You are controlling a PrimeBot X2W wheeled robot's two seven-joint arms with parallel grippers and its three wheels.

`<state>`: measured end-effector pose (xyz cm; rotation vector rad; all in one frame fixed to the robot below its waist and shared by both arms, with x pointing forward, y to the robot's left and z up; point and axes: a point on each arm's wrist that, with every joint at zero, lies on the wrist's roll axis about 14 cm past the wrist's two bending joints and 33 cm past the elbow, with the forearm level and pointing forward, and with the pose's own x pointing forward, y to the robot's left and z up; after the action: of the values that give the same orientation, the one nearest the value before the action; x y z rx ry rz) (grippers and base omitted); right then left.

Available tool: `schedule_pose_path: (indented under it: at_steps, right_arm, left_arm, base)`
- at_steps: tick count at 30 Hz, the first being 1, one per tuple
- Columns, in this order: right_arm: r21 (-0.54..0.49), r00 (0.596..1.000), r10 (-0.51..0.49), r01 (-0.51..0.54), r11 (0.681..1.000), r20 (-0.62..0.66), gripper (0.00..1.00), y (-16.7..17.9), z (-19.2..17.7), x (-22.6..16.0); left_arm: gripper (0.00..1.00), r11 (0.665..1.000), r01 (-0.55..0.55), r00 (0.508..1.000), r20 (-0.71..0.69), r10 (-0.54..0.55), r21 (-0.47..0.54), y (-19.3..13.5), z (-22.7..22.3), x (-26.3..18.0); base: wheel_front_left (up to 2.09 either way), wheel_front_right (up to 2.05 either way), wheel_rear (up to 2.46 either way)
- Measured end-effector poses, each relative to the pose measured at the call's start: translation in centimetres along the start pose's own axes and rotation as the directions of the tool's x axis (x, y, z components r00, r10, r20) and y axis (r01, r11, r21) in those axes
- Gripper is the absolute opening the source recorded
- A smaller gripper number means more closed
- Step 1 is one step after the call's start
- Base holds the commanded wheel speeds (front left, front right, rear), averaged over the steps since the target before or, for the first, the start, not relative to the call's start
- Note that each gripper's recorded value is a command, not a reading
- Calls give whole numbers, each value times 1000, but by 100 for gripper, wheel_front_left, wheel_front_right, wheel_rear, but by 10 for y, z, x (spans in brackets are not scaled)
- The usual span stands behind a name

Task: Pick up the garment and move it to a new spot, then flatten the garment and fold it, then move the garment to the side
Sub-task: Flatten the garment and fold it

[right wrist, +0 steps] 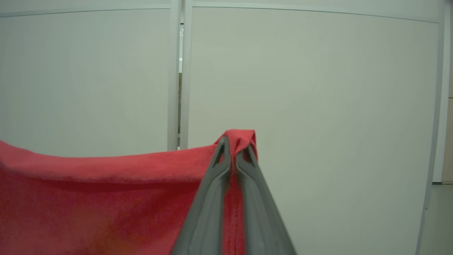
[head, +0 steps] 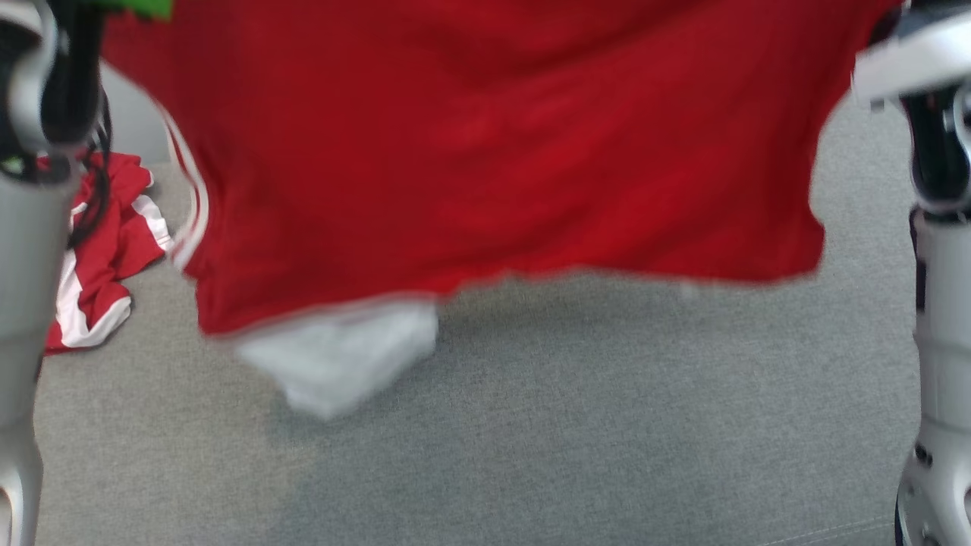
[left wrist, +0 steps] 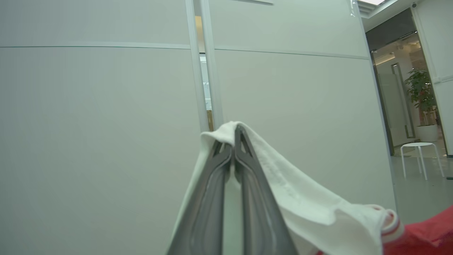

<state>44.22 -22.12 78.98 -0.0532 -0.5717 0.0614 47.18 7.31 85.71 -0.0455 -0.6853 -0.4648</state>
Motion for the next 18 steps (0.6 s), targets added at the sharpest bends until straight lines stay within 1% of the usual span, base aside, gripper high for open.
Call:
schedule_pose_path:
  at_steps: [2,4,6,8,11,14,16,17,18]
  right_arm:
    - [-26,1000,8,-7,1000,28,0,5,0,31]
    - [-75,999,26,-23,997,28,0,11,-9,57]
    - [-112,999,40,-39,993,10,0,15,-25,74]
    - [-124,999,46,-49,991,-22,0,19,-44,83]
    - [-101,994,41,-52,994,-102,0,21,-93,89]
    - [-60,973,10,-25,998,-232,0,14,-161,78]
    - [-41,936,-5,-10,999,-352,0,12,-218,58]
    - [-28,917,-11,0,1000,-399,0,12,-240,47]
    - [-12,890,-11,7,1000,-457,0,14,-267,32]
  left_arm:
    - [0,999,-23,998,53,21,22,9,6,24]
    - [0,999,-23,995,102,19,35,8,7,44]
    - [0,999,-25,996,87,23,21,8,-8,57]
    - [0,1000,-20,998,65,19,10,8,-23,61]
    - [0,1000,-29,999,-13,29,-6,17,-66,59]
    - [0,996,-66,990,-126,58,-55,26,-130,42]
    - [0,989,-101,967,-243,73,-104,27,-189,14]
    - [0,984,-124,956,-283,84,-126,27,-210,2]
    - [0,978,-146,939,-332,89,-150,26,-235,-14]
  base:
    - [0,0,0]
    - [0,0,0]
    - [0,0,0]
    - [0,0,0]
    - [0,0,0]
    - [0,0,0]
    - [0,0,0]
    - [0,0,0]
    - [0,0,0]
